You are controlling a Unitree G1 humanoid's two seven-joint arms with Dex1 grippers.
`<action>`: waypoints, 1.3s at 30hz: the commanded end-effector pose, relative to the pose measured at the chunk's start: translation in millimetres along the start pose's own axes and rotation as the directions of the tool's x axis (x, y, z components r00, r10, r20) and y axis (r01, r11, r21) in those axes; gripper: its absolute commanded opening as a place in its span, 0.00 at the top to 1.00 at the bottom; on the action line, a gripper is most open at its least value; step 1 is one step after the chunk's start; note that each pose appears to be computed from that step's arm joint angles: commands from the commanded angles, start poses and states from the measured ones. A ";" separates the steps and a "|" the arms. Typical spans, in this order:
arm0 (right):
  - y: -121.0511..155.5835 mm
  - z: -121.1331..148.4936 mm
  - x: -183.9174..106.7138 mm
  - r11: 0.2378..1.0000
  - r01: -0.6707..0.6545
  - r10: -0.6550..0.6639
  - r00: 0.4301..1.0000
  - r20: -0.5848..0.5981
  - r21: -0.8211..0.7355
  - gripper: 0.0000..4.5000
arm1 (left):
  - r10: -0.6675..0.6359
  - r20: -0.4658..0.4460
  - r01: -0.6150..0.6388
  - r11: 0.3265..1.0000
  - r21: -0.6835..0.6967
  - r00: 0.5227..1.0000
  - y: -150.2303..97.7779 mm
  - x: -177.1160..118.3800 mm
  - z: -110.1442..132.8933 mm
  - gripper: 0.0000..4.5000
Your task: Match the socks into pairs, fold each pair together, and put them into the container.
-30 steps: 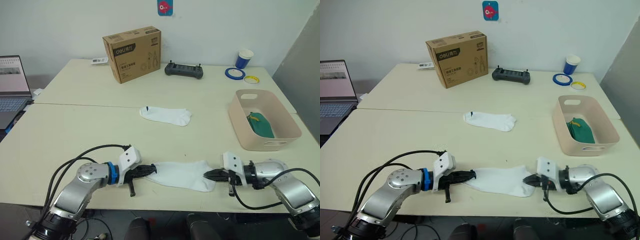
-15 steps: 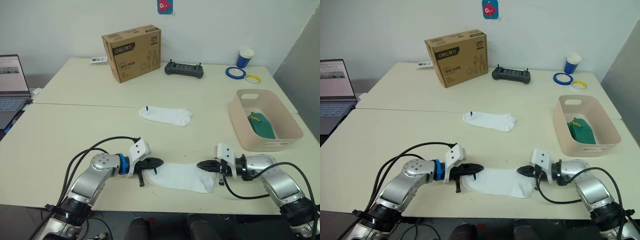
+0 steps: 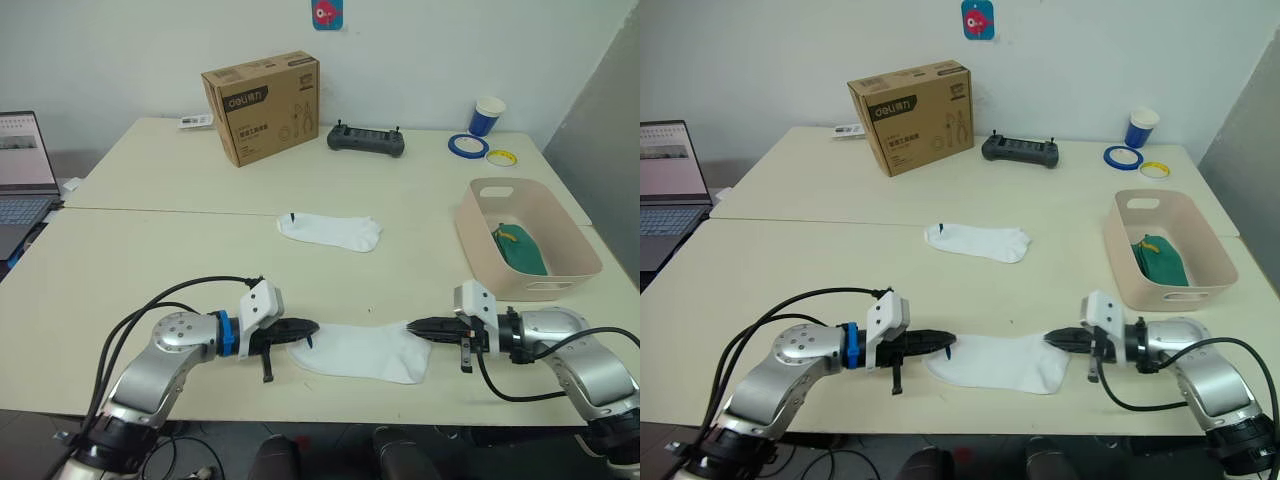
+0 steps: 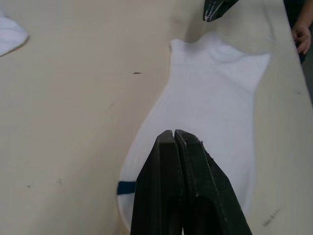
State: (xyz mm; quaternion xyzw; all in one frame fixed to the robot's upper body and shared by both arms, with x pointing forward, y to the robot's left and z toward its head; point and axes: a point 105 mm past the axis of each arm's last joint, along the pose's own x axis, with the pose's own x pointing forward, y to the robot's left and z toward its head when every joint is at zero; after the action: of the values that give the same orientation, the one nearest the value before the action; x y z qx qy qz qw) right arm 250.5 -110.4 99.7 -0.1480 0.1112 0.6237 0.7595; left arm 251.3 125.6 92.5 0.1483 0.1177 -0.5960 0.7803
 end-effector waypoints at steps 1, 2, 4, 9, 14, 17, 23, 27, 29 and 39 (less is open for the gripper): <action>15.6 -4.2 15.3 0.996 -0.088 0.087 0.996 -0.036 -0.031 1.00 | -0.043 -0.063 0.046 0.997 0.055 0.997 -7.9 -0.7 -5.1 0.99; 17.3 -8.4 16.3 0.995 -0.098 0.097 0.994 -0.054 -0.029 1.00 | -0.041 -0.086 0.047 0.997 0.061 0.995 -7.6 -1.4 -9.5 0.99; 18.5 -15.8 14.4 0.994 -0.107 0.104 0.991 -0.090 -0.033 1.00 | -0.030 -0.105 0.036 0.998 0.055 0.994 -6.1 -3.2 -14.1 0.99; 13.6 -36.4 -7.2 0.996 -0.088 0.081 0.978 -0.190 -0.028 1.00 | 0.010 -0.173 -0.006 1.000 0.023 0.985 -2.9 -14.5 -32.9 0.99; 13.0 -46.5 -26.9 0.996 -0.082 0.073 0.967 -0.245 -0.025 1.00 | 0.026 -0.175 -0.027 1.000 -0.005 0.984 -1.7 -18.7 -37.6 0.99; 12.2 -48.3 -33.2 0.996 -0.081 0.071 0.962 -0.262 -0.028 1.00 | 0.036 -0.155 -0.039 0.999 -0.018 0.987 -0.1 -19.1 -35.5 0.99; -7.7 -7.4 -46.2 0.998 0.066 -0.065 0.991 -0.117 0.011 1.00 | 0.159 0.042 -0.152 0.979 -0.138 0.986 15.3 -35.0 4.9 0.99; -28.3 20.2 -53.0 0.966 0.240 -0.244 0.969 0.036 0.093 1.00 | 0.362 0.086 -0.338 0.917 -0.210 0.928 37.5 -61.5 11.5 0.99; -43.7 27.0 -57.0 0.931 0.350 -0.360 0.928 0.094 0.108 0.96 | 0.456 0.079 -0.432 0.877 -0.211 0.886 47.0 -73.2 6.9 0.96; -83.1 5.8 -55.0 0.772 0.632 -0.635 0.764 0.114 0.066 0.25 | 0.710 0.082 -0.675 0.694 -0.250 0.700 54.0 -88.7 -21.2 0.28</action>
State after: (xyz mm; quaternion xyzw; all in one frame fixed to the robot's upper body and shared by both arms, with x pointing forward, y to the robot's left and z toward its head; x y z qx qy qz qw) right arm 316.1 -172.0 115.3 -0.1095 0.0491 0.3511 0.9286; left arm 279.5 231.3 96.0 0.0319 0.0760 -0.2502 0.9647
